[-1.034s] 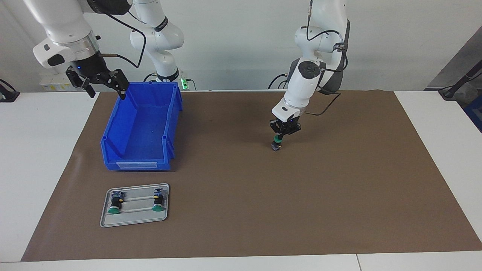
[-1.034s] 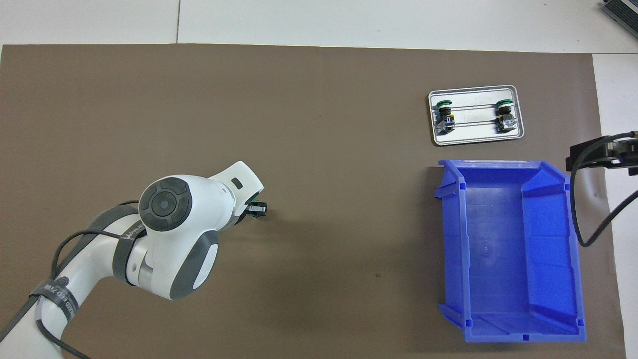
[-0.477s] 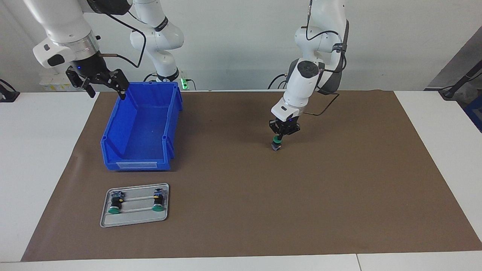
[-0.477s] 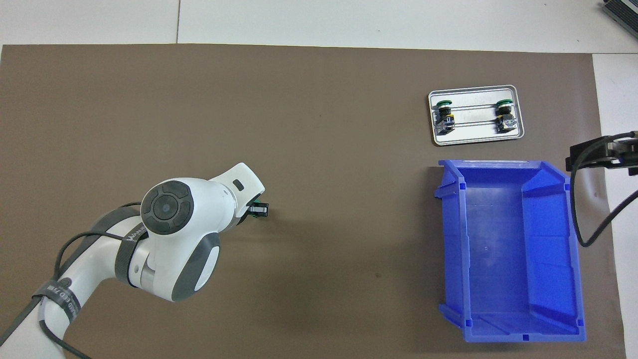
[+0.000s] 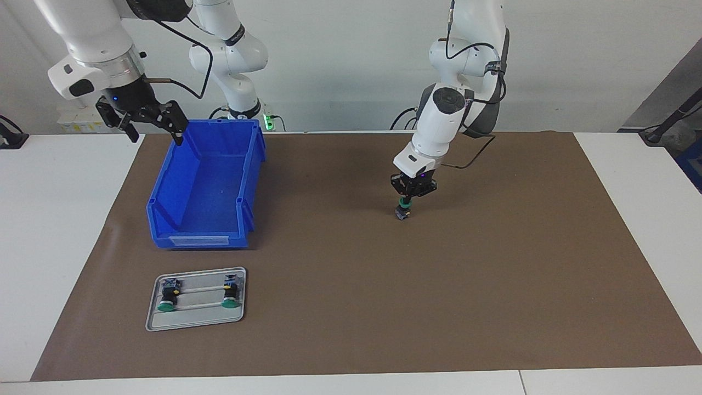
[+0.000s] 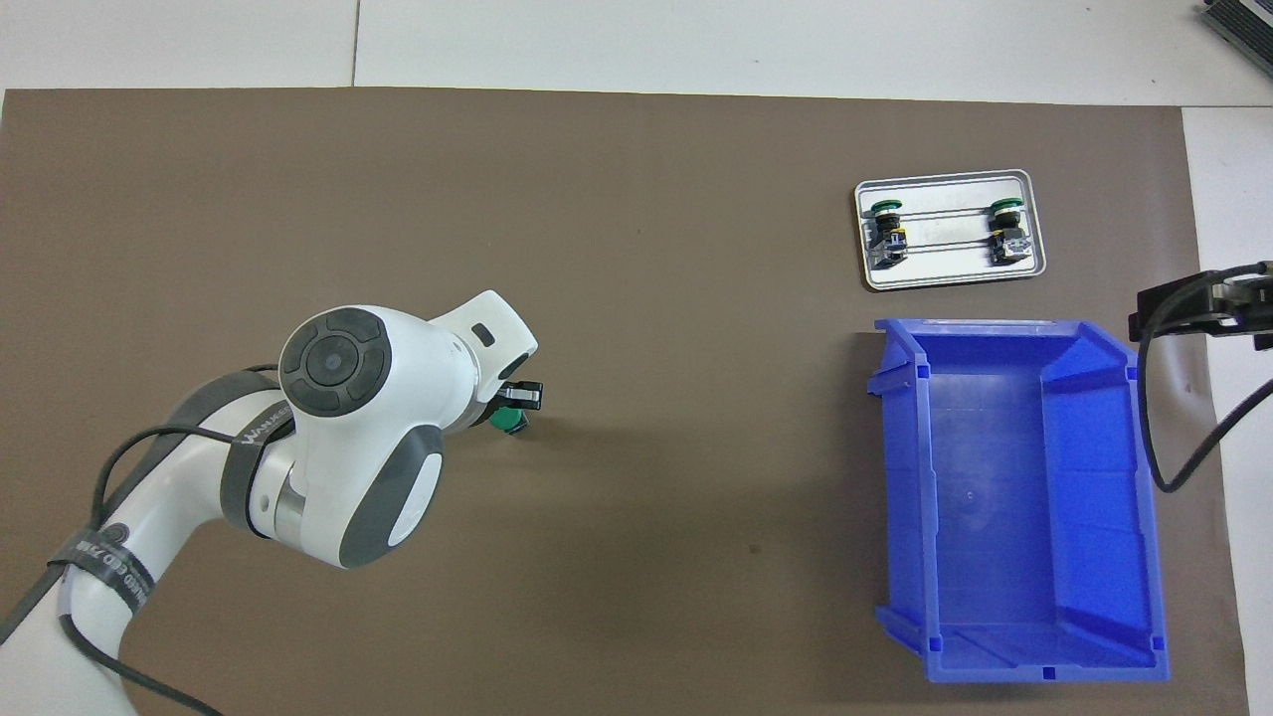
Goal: Place and press button with both arms
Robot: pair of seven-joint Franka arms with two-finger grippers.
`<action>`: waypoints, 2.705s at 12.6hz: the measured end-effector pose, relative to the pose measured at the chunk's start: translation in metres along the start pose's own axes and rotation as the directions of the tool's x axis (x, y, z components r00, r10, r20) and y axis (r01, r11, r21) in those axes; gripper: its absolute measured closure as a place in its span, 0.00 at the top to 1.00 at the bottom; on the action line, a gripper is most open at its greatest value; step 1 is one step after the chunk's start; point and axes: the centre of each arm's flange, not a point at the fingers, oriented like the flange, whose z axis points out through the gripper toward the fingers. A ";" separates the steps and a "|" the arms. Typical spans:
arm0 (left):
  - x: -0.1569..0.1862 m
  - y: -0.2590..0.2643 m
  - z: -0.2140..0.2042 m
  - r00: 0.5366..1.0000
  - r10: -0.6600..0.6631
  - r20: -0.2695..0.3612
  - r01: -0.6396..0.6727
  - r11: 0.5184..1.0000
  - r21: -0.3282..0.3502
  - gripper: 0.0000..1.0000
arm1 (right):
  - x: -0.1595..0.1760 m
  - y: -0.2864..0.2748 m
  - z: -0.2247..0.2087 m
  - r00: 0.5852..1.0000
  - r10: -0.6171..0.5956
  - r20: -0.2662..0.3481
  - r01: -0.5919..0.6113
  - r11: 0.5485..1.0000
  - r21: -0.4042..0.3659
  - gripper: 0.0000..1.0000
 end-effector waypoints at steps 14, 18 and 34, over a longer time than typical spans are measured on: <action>0.064 -0.181 -0.138 0.996 0.082 0.038 -0.088 0.977 0.194 0.05 | 0.000 0.000 0.000 1.000 0.000 0.000 0.000 1.000 0.000 1.00; 0.053 -0.176 -0.197 0.999 0.043 0.031 -0.047 0.992 0.115 0.05 | -0.001 -0.007 0.000 1.000 -0.013 0.000 0.013 1.000 0.001 1.00; 0.014 -0.247 -0.260 0.999 -0.029 0.012 0.028 0.994 0.102 0.90 | -0.028 -0.375 0.151 0.884 0.467 -0.031 -0.457 0.876 0.152 1.00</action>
